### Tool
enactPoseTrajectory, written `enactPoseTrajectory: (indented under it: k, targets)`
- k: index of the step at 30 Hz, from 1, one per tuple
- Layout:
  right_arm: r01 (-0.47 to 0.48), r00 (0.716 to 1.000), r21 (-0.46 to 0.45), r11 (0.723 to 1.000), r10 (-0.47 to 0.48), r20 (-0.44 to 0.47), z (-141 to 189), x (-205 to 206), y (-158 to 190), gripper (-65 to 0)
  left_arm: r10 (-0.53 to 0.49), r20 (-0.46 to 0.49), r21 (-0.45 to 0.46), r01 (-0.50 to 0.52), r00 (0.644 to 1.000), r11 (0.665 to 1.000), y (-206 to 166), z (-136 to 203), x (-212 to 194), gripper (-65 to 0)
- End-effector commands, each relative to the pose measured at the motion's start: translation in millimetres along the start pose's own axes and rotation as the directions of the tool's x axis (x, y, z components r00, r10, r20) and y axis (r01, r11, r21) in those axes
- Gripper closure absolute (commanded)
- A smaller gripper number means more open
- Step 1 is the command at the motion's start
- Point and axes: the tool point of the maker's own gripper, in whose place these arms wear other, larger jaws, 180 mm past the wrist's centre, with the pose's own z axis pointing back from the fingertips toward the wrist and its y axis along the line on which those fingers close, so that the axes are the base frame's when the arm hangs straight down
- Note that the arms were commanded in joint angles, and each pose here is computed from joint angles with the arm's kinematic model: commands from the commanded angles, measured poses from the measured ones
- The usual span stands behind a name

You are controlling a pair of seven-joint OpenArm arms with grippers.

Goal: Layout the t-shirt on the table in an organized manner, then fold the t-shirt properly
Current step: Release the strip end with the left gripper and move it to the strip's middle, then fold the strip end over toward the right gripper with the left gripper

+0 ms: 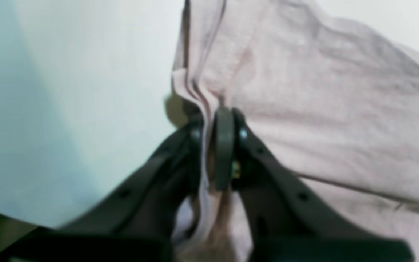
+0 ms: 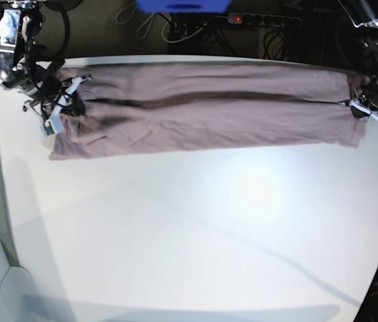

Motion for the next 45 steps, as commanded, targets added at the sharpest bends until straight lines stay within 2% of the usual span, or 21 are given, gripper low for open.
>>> enactPoseTrajectory:
  k: [1, 6, 11, 16, 21, 27, 29, 32, 37, 41, 45]
  targets:
    - [-0.027, 0.995, -0.028, 0.999, 0.025, -0.093, 1, -19, -6, 0.0, -0.030, 0.060, 0.013, 0.029, 0.998, 0.999, 1, 8, 24, -0.2]
    - [-0.027, 0.995, -0.028, 0.999, 0.025, -0.094, 1, -19, -6, 0.0, -0.066, 0.129, 0.020, 0.064, 0.989, 0.998, -8, 22, 47, -0.2]
    - [-0.029, 0.995, -0.028, 0.999, 0.026, -0.093, 2, -18, -6, 0.0, -0.106, 0.181, 0.003, 0.108, 0.978, 0.994, -33, 32, 60, -0.1]
    - [-0.032, 0.996, -0.030, 0.999, 0.030, -0.087, 1, -14, -7, 0.0, -0.197, 0.083, -0.083, 0.204, 0.977, 0.976, -82, 28, 44, -0.1]
    - [-0.031, 0.996, -0.031, 0.999, 0.029, -0.086, 1, -14, -8, 0.0, -0.190, 0.084, -0.186, 0.203, 0.978, 0.961, -142, 34, 30, -0.1]
    - [-0.031, 0.996, -0.031, 0.999, 0.029, -0.086, 1, -14, -8, 0.0, -0.258, 0.059, -0.355, 0.262, 0.964, 0.897, -229, 43, 7, -0.1]
    - [-0.031, 0.996, -0.031, 0.999, 0.029, -0.086, 1, -14, -8, 0.0, -0.254, 0.057, -0.399, 0.255, 0.966, 0.881, -250, 44, 1, -0.1]
    - [-0.031, 0.996, -0.031, 0.999, 0.029, -0.086, 1, -14, -8, 0.0, -0.197, 0.019, -0.436, 0.185, 0.980, 0.880, -276, 45, -5, -0.1]
    - [-0.031, 0.996, -0.031, 0.999, 0.029, -0.086, 1, -14, -8, 0.0, -0.194, -0.025, -0.494, 0.157, 0.981, 0.855, -315, 50, -19, -0.1]
    - [-0.031, 0.996, -0.031, 0.999, 0.029, -0.086, 1, -14, -8, 0.0, -0.218, -0.023, -0.543, 0.171, 0.976, 0.822, -342, 56, -25, -0.1]
    - [-0.031, 0.996, -0.031, 0.999, 0.029, -0.086, 1, -14, -8, 0.0, -0.189, 0.015, -0.559, 0.165, 0.982, 0.812, -352, 58, -20, -0.1]
